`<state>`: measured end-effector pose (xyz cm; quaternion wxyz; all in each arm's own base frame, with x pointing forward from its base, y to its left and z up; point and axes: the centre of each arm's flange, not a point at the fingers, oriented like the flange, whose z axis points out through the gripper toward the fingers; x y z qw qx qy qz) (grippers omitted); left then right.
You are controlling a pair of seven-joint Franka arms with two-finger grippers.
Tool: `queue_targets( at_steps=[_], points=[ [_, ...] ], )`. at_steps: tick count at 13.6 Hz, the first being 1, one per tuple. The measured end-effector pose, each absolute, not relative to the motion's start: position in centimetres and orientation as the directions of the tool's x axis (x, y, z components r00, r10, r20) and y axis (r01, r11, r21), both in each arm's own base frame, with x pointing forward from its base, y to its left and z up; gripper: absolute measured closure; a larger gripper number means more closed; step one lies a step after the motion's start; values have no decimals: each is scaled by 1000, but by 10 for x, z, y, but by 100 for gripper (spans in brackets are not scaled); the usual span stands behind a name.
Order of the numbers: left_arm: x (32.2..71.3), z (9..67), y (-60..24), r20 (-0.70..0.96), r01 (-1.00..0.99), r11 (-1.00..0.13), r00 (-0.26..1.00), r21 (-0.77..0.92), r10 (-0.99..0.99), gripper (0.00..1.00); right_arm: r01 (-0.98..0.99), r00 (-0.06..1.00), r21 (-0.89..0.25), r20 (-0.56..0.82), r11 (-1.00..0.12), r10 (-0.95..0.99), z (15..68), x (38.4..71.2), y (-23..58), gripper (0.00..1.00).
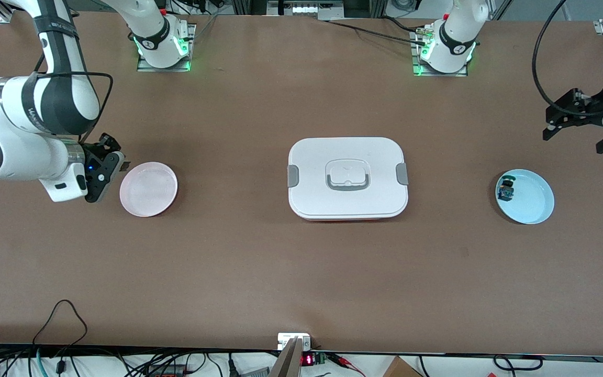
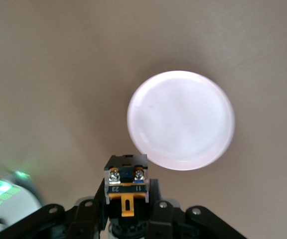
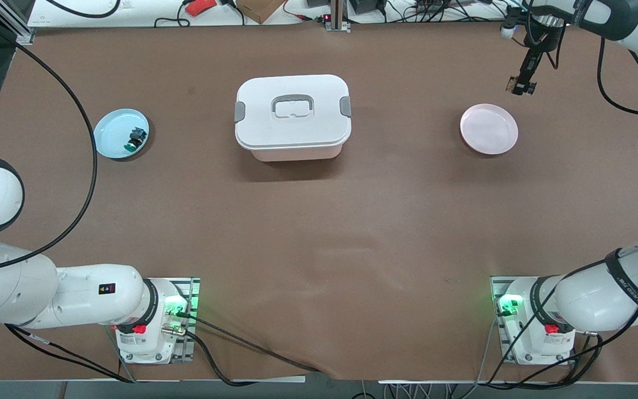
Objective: Transfer orange switch to right arm and place
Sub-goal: 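Carry the switch with the right gripper over the pink dish, then lower the switch into the pink dish and open the right gripper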
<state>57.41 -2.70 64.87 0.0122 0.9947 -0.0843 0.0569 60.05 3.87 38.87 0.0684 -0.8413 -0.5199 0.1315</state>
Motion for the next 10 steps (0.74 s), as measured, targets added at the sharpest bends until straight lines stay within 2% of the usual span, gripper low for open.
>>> queue_targets(
  at_steps=[5,10],
  points=[
    [565,606,-32,47,103,-994,993,31,104,0,943,277,-168,-92,-289,957,335,595,27,67],
    [553,597,-21,50,159,-987,986,28,160,0,970,222,-92,-62,-227,973,295,582,24,67]
  ],
)
